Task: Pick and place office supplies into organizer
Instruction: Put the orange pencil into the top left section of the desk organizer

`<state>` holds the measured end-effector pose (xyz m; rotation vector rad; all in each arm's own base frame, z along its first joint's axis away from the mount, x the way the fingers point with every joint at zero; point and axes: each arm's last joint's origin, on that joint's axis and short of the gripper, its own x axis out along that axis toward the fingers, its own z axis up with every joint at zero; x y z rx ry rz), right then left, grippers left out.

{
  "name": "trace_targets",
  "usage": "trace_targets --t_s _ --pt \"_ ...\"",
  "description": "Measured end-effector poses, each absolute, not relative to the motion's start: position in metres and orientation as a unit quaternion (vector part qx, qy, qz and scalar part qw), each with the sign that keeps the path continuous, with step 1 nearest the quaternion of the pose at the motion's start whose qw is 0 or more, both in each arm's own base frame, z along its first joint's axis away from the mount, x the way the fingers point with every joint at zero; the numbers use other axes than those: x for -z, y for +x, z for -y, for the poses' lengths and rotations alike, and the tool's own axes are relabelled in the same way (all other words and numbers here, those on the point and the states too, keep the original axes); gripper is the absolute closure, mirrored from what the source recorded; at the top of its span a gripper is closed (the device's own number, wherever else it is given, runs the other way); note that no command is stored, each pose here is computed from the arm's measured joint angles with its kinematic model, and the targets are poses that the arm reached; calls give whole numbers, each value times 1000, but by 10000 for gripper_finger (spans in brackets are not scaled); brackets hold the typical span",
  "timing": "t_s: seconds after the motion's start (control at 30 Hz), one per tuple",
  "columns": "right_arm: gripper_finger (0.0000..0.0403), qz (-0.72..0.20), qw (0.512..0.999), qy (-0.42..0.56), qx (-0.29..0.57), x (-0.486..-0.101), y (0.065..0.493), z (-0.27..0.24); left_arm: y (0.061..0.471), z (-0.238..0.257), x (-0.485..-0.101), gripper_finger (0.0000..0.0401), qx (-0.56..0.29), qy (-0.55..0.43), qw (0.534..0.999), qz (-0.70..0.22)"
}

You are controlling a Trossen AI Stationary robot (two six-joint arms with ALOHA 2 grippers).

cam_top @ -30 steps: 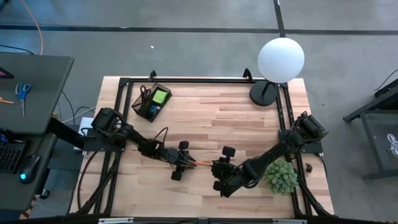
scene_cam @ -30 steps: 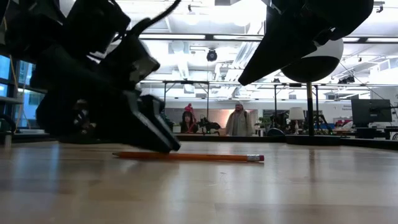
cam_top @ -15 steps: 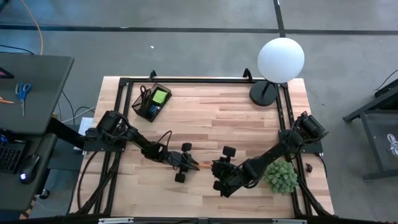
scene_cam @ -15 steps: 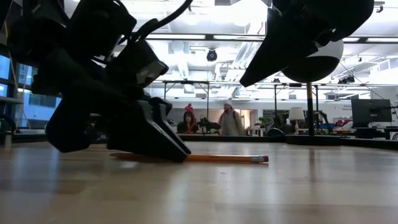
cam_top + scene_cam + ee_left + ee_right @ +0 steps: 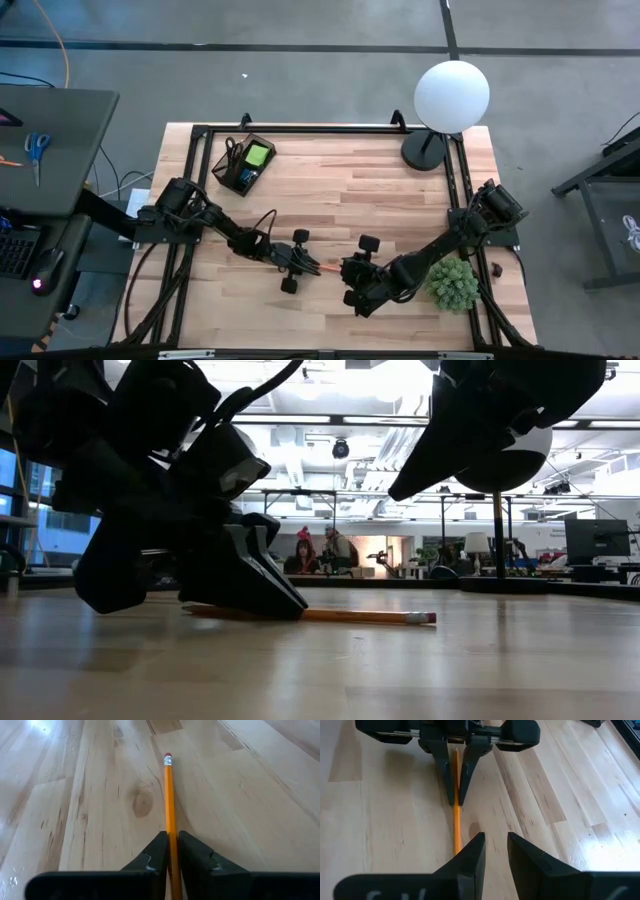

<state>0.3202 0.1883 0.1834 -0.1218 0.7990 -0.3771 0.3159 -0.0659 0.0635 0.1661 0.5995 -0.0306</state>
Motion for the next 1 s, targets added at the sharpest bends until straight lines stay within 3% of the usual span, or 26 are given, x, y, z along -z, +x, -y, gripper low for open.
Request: trace_targets --t_s 0.13,0.3,0.43,0.63,0.9,1.0 --pt "329 -392 900 -59 180 -183 320 -188 316 66 -64 394 18 81 954 -287" --pt "329 -401 894 -52 193 -184 315 -185 315 65 -73 382 22 98 955 -279" --pt "329 -383 897 -21 219 -208 304 -178 315 64 -96 396 16 120 960 -253" --pt "329 -299 921 34 246 -249 280 -179 312 63 -130 392 8 117 969 -219" --pt "329 -130 937 -11 323 -261 236 -203 302 54 -168 396 -5 129 974 -186" --pt "329 -129 936 1 328 -256 225 -204 290 49 -184 398 -4 131 978 -162"
